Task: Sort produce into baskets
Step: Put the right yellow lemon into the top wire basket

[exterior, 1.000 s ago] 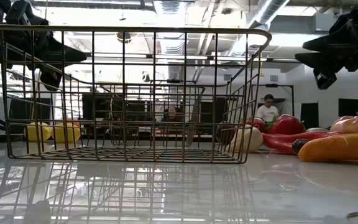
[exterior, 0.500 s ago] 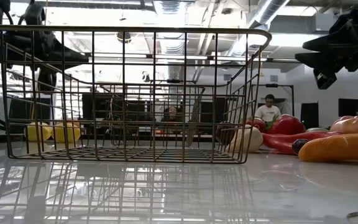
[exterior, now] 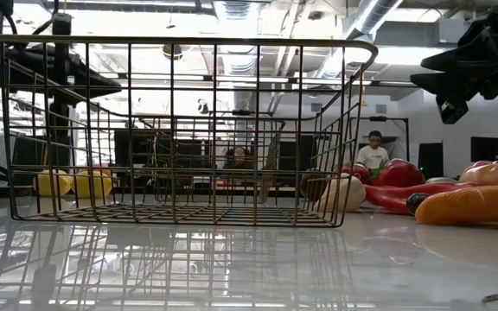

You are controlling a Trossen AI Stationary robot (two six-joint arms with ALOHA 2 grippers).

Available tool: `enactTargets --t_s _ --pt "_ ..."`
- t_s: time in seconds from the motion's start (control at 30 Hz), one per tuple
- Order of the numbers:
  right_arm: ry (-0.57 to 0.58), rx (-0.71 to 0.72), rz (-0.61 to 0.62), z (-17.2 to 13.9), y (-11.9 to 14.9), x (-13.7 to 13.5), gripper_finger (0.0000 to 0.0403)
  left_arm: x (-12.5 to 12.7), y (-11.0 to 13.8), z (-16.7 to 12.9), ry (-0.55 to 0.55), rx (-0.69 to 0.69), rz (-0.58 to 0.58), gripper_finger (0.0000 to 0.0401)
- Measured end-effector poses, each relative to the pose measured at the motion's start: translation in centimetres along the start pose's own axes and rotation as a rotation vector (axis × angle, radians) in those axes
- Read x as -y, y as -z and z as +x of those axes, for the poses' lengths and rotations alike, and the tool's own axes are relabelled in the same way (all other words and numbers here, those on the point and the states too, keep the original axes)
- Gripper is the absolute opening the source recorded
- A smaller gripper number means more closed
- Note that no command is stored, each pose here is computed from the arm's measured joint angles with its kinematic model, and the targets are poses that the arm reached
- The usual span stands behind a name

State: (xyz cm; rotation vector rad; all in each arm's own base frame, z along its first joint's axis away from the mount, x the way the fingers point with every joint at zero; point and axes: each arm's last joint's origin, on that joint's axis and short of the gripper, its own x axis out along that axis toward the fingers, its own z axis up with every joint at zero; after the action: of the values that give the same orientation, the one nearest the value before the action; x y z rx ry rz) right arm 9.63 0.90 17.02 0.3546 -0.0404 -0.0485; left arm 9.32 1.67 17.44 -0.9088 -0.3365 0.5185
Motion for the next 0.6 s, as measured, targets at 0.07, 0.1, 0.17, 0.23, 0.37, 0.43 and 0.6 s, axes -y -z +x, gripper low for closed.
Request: enactTargets --t_s 0.07,0.1,0.17,0.23,0.37,0.43,0.6 --pt "0.000 0.000 0.000 0.0 0.0 0.0 0.0162 0.0 0.0 0.0 -0.004 0.005 -0.076 0.0000" --pt "0.000 0.000 0.000 0.0 0.0 0.0 0.0162 -0.1 0.0 0.0 -0.015 0.017 -0.097 0.0000" --pt "-0.002 0.006 0.001 0.0 0.0 0.0 0.0162 -0.1 -0.1 0.0 -0.019 0.028 -0.133 0.0000" --pt "-0.001 0.032 0.007 0.0 -0.2 -0.1 0.0162 -0.1 -0.1 0.0 -0.018 0.029 -0.174 0.0000" --pt "-0.012 0.136 0.039 -0.1 -1.1 -0.3 0.0162 0.0 -0.1 0.0 -0.014 0.032 -0.298 0.0000" --pt "-0.037 0.195 0.099 -0.2 -1.7 -0.5 0.0162 0.1 -0.2 0.0 -0.004 0.037 -0.355 0.0000" --pt "-0.078 0.311 0.220 -0.5 -2.9 -0.8 0.0162 1.1 -1.1 -0.1 0.110 0.096 -0.356 0.0000"
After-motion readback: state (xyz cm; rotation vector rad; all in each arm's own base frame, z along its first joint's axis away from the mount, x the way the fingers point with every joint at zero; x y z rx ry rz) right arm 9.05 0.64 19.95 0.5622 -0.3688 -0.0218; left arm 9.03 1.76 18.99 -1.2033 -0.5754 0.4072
